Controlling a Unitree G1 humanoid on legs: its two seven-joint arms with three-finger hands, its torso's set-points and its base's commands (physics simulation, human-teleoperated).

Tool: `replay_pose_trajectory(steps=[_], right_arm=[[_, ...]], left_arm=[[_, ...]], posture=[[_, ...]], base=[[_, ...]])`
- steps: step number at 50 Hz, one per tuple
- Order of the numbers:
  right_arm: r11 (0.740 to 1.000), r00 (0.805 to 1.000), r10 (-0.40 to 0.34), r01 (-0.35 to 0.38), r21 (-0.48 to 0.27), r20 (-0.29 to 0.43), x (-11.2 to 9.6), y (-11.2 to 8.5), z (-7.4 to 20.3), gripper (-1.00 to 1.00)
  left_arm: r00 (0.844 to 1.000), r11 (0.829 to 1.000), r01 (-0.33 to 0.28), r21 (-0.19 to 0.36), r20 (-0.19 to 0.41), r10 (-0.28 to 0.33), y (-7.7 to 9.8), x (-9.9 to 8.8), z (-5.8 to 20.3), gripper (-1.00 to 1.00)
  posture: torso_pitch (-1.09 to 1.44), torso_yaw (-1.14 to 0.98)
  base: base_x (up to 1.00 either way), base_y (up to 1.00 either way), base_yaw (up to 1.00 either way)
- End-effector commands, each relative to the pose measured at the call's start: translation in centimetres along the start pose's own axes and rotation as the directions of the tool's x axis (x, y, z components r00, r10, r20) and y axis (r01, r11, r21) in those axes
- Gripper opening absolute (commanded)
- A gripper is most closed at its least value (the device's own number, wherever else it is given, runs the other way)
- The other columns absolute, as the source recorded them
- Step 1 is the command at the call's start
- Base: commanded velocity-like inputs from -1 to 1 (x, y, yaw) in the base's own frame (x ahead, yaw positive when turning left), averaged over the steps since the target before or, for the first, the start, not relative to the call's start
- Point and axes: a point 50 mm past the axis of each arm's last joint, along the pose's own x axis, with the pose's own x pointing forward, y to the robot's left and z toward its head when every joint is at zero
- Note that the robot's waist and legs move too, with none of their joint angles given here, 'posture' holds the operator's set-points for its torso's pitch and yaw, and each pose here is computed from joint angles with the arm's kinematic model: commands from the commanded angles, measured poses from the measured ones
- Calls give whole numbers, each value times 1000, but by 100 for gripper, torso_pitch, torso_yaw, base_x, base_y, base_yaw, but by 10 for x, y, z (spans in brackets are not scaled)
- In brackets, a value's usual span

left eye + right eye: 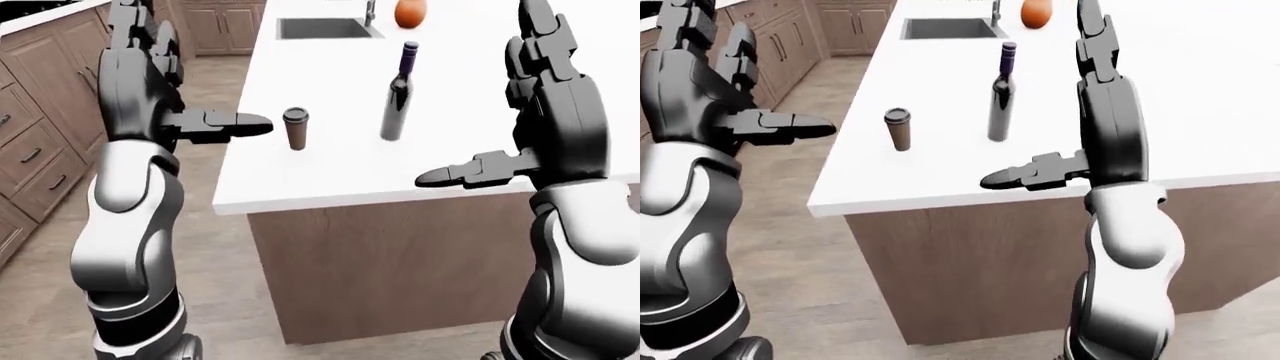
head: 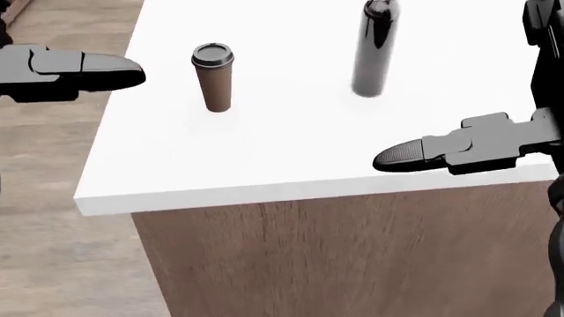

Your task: Move the drinks to the dining counter.

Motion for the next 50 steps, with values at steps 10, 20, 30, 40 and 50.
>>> replay_pose_trajectory(steps=[10,20,30,40,50], right_arm=[[999,998,-38,38,6,43,1,-5,5,100],[999,998,-36,36,-11,48,-1,-5,5,100],[999,998,-30,31,-13,53,-1,-4,5,100],[1000,998,-15,16,-13,53,-2,-1,5,100],[1000,999,18,-17,-13,51,-1,3,5,100]], left_arm=[[998,1000,9,0,69,-9,-2,1,14,100],[998,1000,11,5,68,-12,-4,2,13,100],[998,1000,5,15,68,-6,-2,1,12,100],[997,1000,9,8,71,-9,-2,0,12,100],[996,999,22,27,85,-25,-4,-1,12,100]], posture=[[0,0],[0,0],[0,0],[0,0],[0,0]], base=[[-9,0,0],[0,0,9],[0,0,100],[0,0,100],[0,0,100]])
